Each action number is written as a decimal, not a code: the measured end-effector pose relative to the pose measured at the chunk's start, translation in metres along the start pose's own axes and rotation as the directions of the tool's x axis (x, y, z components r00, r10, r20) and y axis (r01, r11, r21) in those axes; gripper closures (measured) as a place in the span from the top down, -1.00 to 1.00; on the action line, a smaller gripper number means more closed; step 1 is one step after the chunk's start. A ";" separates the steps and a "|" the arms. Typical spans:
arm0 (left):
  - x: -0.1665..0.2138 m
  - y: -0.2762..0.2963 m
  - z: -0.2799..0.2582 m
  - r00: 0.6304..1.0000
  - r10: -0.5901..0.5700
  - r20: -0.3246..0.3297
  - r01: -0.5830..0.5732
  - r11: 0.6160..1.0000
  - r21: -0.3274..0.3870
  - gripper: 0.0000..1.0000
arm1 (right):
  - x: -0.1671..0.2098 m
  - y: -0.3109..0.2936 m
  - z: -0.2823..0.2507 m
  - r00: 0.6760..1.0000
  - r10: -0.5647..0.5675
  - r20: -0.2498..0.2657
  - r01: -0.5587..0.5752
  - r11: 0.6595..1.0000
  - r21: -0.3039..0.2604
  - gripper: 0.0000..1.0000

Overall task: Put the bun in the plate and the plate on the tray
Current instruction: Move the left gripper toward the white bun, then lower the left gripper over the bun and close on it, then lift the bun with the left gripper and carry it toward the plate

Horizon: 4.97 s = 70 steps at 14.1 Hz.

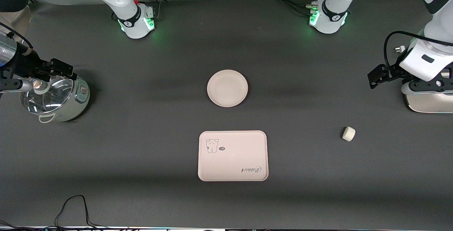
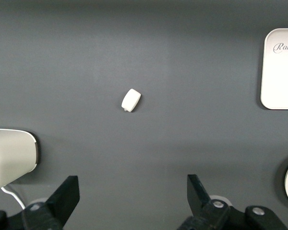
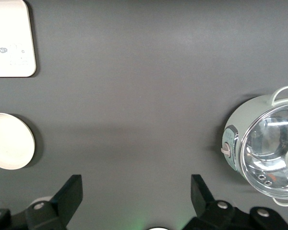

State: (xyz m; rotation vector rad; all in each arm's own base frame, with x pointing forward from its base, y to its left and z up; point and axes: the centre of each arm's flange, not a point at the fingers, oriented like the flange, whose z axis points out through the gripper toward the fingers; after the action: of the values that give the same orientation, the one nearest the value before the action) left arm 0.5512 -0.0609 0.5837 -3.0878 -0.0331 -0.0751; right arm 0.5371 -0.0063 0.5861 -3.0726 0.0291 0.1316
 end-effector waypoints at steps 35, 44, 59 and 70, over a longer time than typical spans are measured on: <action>0.041 -0.039 0.387 0.983 0.160 0.090 -0.155 0.986 -0.054 0.95 | 0.067 -0.062 0.114 0.990 -0.131 -0.059 0.124 0.986 -0.107 1.00; 0.051 -0.038 0.405 0.984 0.175 0.039 -0.173 0.984 -0.043 -0.42 | 0.063 -0.067 0.128 0.994 -0.112 0.004 0.112 0.992 -0.063 1.00; -0.014 -0.035 0.053 0.989 0.116 0.090 -0.106 0.988 -0.111 -0.81 | 0.002 -0.145 0.222 0.988 -0.145 0.042 0.141 0.986 0.087 1.00; -0.106 0.357 0.173 0.968 -0.179 0.176 0.199 0.975 -0.099 -0.80 | -0.033 -0.211 0.259 0.995 -0.103 -0.016 0.104 0.992 0.078 1.00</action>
State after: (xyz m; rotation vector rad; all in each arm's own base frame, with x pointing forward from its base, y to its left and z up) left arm 0.4613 -0.4101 0.3870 -3.1887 -0.3432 0.1800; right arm 0.4865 0.2216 0.3450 -2.9881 -0.1209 0.1044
